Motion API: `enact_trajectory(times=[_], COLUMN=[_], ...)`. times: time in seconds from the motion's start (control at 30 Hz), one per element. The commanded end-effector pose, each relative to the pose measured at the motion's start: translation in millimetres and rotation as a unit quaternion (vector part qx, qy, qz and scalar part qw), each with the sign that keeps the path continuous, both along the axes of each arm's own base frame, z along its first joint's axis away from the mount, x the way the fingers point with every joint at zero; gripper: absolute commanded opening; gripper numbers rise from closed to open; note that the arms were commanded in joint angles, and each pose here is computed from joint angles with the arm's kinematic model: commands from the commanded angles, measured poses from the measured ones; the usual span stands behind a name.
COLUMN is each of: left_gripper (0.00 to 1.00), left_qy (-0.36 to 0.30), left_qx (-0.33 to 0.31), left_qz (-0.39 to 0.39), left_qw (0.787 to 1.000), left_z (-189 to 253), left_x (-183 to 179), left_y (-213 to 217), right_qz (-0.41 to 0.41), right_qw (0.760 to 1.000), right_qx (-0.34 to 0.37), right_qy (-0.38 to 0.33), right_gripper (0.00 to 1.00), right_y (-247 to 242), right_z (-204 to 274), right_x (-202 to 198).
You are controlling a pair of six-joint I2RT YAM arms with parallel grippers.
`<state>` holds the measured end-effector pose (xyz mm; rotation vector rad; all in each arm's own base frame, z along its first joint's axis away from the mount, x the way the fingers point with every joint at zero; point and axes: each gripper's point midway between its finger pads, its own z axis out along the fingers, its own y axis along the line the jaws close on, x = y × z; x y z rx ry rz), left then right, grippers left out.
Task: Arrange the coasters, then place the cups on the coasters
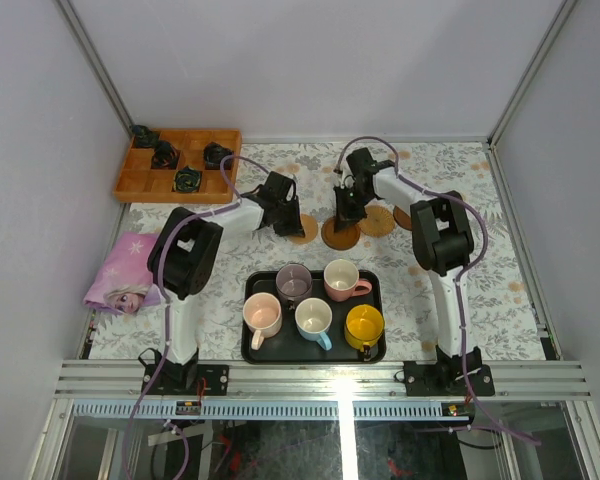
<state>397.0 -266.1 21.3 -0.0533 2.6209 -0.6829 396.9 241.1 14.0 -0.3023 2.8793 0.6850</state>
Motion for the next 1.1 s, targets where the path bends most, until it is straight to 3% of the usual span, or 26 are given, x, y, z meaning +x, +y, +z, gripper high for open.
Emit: enact_trajectory(times=[0.0, 0.37, 0.73, 1.07], left_gripper=[0.0, 0.0, 0.0, 0.0], left_qy=[0.018, 0.012, 0.013, 0.0], left_qx=[0.054, 0.038, 0.02, 0.003], left_qz=[0.025, 0.026, 0.007, -0.002], left_qw=[0.998, 0.999, 1.0, 1.0], left_z=[-21, -23, -20, -11], left_x=[18, 60, 57, 64], left_y=[31, 36, 29, 21], right_qz=[0.007, -0.002, -0.023, -0.032], right_qw=[1.0, 0.997, 0.99, 0.986], right_qx=[-0.023, -0.049, -0.053, -0.065], right_qy=[-0.015, -0.052, -0.13, -0.152], right_gripper=[0.0, 0.0, 0.0, 0.0], right_y=[6, 10, 10, 3], right_z=[-15, -29, 1, 15], right_x=[28, 72, 108, 114])
